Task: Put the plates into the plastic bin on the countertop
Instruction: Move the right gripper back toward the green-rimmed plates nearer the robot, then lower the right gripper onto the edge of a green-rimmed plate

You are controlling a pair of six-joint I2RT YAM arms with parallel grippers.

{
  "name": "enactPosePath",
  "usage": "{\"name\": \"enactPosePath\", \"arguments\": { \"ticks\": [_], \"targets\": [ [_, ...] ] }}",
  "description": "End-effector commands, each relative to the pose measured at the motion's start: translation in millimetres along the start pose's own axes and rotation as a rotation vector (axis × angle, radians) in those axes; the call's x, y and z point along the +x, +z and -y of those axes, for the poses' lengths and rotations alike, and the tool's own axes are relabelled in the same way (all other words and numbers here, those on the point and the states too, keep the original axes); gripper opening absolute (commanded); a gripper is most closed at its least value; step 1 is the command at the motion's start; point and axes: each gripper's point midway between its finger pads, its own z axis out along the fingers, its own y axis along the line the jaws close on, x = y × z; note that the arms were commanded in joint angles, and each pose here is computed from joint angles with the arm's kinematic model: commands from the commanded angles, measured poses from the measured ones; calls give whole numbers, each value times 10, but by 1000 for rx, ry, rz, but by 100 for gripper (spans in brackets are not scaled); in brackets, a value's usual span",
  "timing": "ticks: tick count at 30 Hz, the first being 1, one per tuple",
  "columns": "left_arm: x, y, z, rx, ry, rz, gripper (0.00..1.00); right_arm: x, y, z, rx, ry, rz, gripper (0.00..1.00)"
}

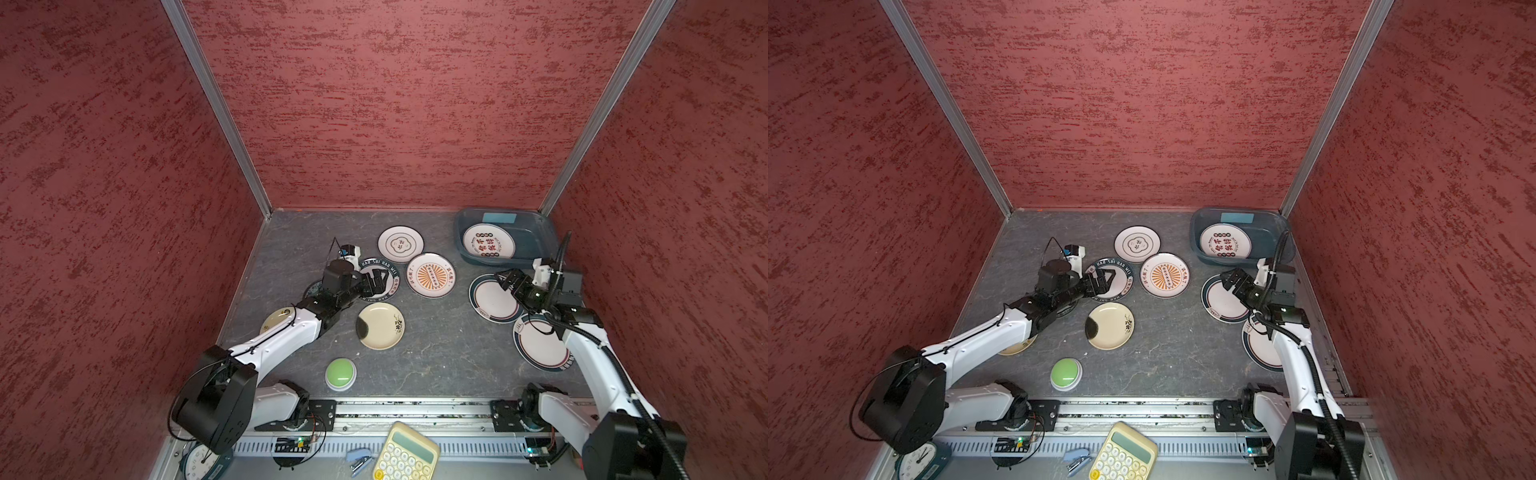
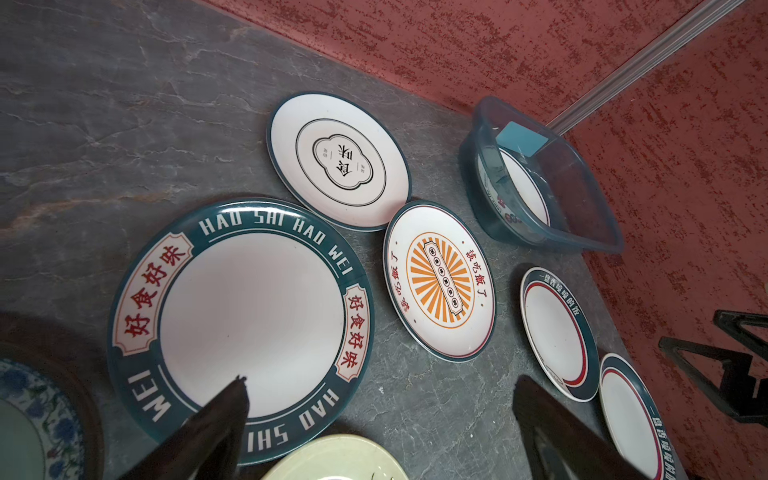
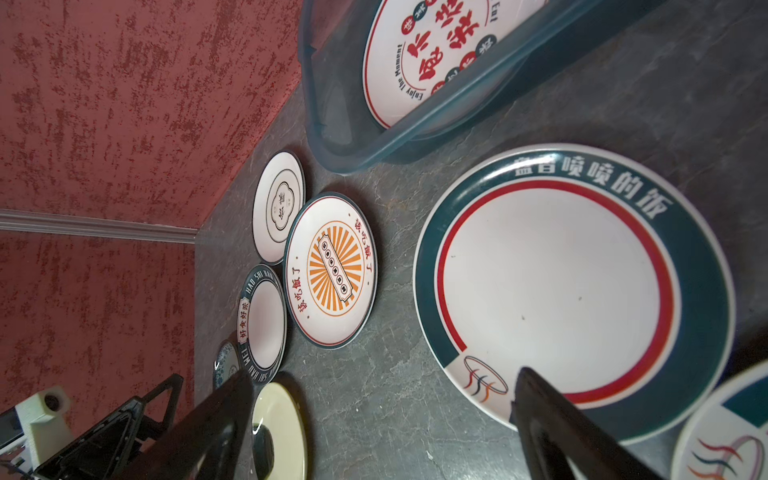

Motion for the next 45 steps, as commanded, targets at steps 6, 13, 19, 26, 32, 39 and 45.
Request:
{"name": "enactPosePath", "arguments": {
  "ticks": [6, 13, 19, 26, 32, 39, 45],
  "targets": [
    [27, 130, 3, 9, -70, -39, 100, 21, 25, 104, 27, -22, 15, 99],
    [27, 202, 219, 44, -3, -47, 99, -162, -236, 525, 301, -10, 174, 99],
    [70, 229, 533, 121, 62, -58, 99, -119, -294, 866, 498, 29, 147, 99],
    [156, 266, 632, 164, 71, -77, 99, -59, -379, 1125, 622, 55, 169, 99],
    [183, 262, 603, 162, 89, -75, 100, 29, -435, 1301, 715, 56, 147, 99],
    [218, 239, 548, 158, 105, -72, 100, 101, -347, 1218, 710, 18, 99, 99],
    [224, 187, 480, 162, 92, -72, 100, 309, -212, 1233, 713, 23, 23, 98]
  ]
}}
